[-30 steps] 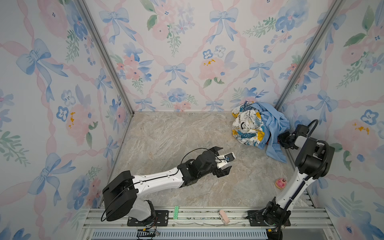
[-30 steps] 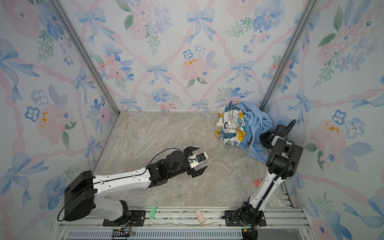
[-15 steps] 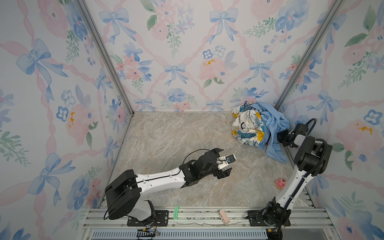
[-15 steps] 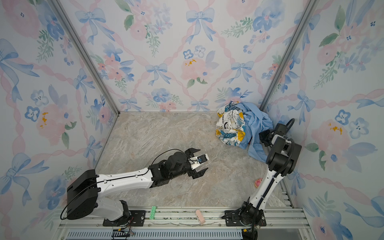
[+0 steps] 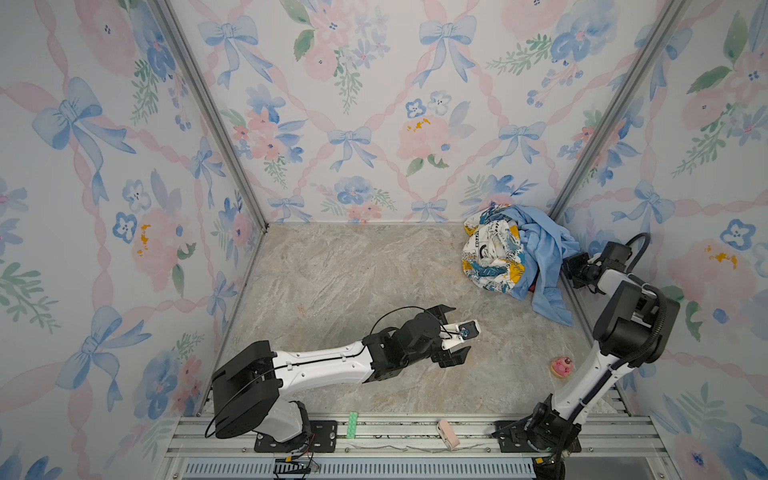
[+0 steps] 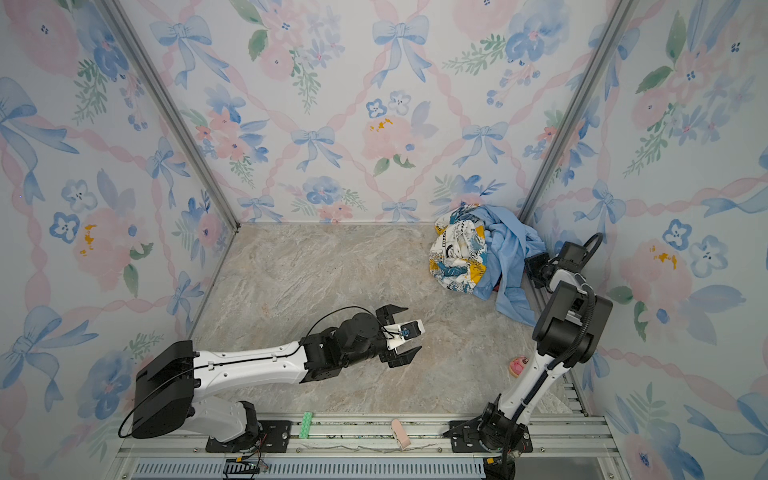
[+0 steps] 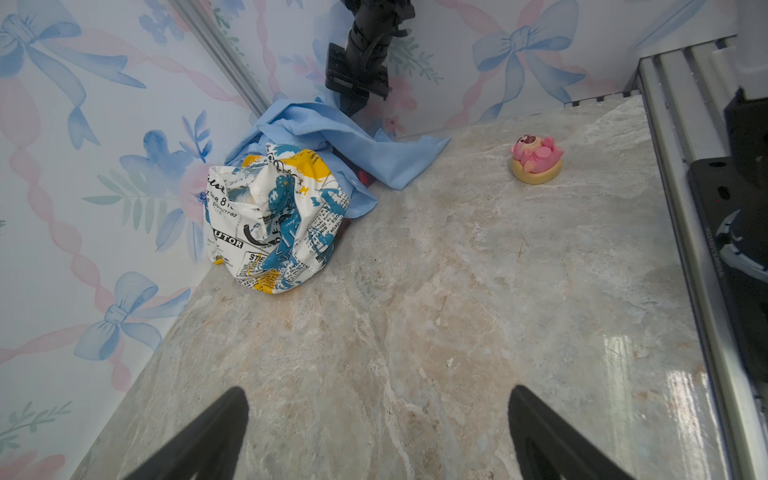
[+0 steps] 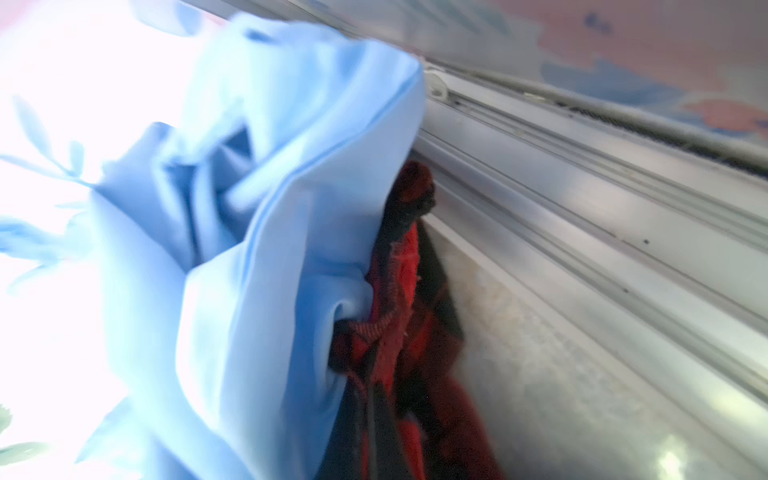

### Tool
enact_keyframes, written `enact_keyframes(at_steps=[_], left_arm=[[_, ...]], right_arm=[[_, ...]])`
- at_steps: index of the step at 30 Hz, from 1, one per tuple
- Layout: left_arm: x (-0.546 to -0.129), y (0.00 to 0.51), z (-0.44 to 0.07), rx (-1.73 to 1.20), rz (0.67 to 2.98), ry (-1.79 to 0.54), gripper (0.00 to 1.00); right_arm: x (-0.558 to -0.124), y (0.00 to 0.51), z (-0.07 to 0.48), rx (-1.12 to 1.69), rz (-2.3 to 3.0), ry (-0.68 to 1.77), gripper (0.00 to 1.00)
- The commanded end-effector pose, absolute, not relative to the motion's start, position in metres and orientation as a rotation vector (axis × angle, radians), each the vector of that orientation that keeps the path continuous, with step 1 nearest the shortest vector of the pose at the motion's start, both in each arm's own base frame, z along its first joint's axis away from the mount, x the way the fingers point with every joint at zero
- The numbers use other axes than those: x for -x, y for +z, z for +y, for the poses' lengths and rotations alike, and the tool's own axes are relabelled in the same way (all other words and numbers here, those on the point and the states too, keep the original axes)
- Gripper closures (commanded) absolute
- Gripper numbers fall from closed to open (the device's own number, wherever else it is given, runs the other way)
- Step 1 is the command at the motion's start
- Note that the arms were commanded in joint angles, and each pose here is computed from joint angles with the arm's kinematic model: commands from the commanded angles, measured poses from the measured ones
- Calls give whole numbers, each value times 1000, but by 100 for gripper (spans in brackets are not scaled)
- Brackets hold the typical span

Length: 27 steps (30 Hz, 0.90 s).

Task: Pick out a specific cloth from the pile
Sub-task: 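Grasp the red-and-black plaid shirt with the right gripper, then lift the plaid shirt out of the pile and swing it toward the left gripper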

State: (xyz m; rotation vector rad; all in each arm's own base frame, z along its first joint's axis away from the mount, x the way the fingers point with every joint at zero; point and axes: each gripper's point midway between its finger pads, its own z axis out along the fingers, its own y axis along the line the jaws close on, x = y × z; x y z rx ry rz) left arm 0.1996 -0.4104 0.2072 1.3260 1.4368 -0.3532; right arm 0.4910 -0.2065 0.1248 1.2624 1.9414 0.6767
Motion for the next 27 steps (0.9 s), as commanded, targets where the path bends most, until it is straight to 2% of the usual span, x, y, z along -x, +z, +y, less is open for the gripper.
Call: enact_keyframes(at_steps=[1,6,12,15,18,21,24,27], left_arm=[[-192,222,-409,-1324,1384,-328,2],[-181,230,-410,-1341,1340,-306,2],[-174,233,-411,-1358,1314,-282,2],[-175,233,-410,-1356,1316,-270,2],[-178,235,-410,-1340,1324,-271,2],[-180,241,-409,-1309,1338,-285,2],[-190,254,-402,-1250,1355,-299,2],[-210,278,-386,-1142,1380,-326,2]], right_arm=[[-493,243,-235,-1133,1763,624,100],[-503,334,-226,-1020,1693,659,100],[-533,486,-183,-796,1551,744,100],[-540,573,-172,-723,1220,944,100],[-536,618,-162,-752,931,1155,100],[-525,646,-104,-636,948,1163,100],[-515,663,-27,-471,993,1291,100],[-500,664,72,-267,1101,1455,100]])
